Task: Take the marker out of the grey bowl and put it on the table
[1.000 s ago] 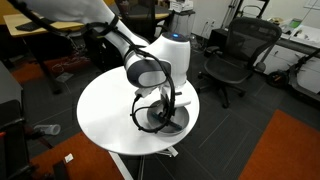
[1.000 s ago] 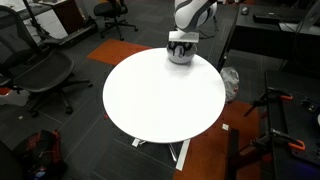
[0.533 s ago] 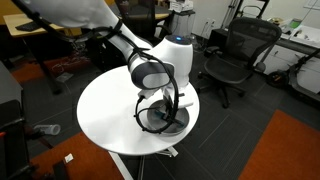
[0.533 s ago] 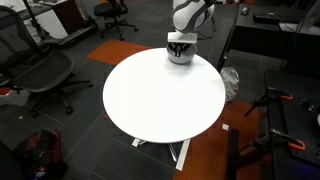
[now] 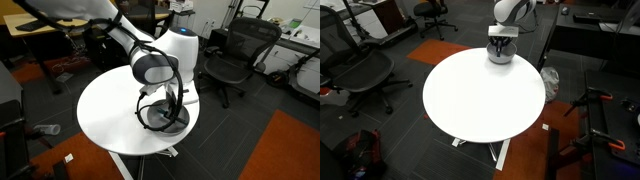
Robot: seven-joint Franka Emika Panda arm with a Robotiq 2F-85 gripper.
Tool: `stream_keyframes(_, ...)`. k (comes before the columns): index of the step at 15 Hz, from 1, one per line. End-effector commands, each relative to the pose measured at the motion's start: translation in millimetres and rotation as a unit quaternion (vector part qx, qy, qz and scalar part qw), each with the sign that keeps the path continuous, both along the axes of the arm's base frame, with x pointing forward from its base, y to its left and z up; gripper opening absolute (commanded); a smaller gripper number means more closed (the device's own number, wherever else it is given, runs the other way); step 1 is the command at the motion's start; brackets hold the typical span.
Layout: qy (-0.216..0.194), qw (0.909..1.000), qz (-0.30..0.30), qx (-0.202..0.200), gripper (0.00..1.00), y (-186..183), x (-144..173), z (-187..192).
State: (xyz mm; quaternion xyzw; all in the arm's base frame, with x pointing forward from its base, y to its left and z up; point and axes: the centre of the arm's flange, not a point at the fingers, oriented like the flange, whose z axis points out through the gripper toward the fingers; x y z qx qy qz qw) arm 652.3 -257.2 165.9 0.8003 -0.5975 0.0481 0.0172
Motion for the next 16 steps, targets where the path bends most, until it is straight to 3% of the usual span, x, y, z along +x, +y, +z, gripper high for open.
stream_keyframes(1,-0.005,1.0,-0.004,0.003,0.05,-9.1,-17.0,41.0)
stream_keyframes(8,-0.035,0.9993,-0.01,-0.007,0.05,-17.4,-28.7,90.9)
stream_keyframes(16,-0.055,0.9985,0.006,-0.004,0.05,27.3,-35.5,143.4)
